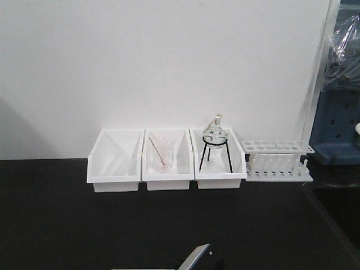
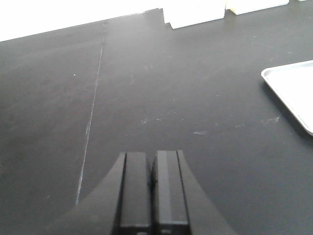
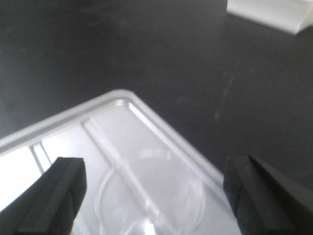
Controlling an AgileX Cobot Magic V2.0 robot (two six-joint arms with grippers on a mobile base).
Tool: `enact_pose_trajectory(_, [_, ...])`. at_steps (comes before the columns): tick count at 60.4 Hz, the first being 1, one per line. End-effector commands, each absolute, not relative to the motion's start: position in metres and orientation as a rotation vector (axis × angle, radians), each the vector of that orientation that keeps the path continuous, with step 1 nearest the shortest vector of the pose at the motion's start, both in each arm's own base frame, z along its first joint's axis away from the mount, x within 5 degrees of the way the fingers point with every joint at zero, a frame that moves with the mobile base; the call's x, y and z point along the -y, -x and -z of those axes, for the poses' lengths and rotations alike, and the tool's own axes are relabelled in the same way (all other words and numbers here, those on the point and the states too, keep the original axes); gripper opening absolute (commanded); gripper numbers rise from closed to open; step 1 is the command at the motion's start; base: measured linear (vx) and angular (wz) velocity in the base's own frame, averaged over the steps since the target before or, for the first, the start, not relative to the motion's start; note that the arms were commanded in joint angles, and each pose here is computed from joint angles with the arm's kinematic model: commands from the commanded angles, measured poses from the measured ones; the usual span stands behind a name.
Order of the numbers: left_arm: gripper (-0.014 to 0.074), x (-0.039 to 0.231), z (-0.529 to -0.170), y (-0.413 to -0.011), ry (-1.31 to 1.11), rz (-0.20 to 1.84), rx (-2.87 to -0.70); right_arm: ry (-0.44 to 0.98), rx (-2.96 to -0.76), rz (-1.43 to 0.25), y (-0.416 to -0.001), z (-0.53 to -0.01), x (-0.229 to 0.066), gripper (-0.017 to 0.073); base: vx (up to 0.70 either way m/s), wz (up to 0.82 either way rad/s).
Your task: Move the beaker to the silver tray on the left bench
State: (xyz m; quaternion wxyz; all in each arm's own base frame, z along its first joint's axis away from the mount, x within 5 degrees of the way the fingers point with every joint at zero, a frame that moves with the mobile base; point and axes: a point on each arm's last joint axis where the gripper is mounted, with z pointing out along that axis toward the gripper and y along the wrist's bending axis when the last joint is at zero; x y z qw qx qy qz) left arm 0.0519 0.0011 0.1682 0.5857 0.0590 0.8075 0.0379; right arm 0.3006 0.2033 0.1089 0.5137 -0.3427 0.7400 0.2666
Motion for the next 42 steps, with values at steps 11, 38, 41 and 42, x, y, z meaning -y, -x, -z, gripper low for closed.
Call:
enact_pose_trajectory(11, [0.0001,0.0,-0.169,-0.054,-0.144,-0.077,-1.813,0.734,-1.602,-0.597,-0.302,-0.194,-0.198,0.0556,0.0,0.0])
enact_pose_trajectory(38, [0.0001,0.0,-0.169,-0.054,-0.144,-0.077,-1.813,0.493,-1.763,-0.461,-0.255,-0.302,-0.148,-0.0017,0.0,0.0])
enact_pose_trajectory(41, [0.0001,0.0,-0.169,-0.054,-0.144,-0.077,-1.813,0.476,-1.771,-0.43,-0.247,-0.312,-0.141,-0.0015,0.0,0.0])
enact_pose_trajectory(42, [0.0001,0.0,-0.169,-0.054,-0.144,-0.077,-1.813,0.469,-1.773,-0.417,-0.244,-0.316,-0.138,-0.0015,0.0,0.0])
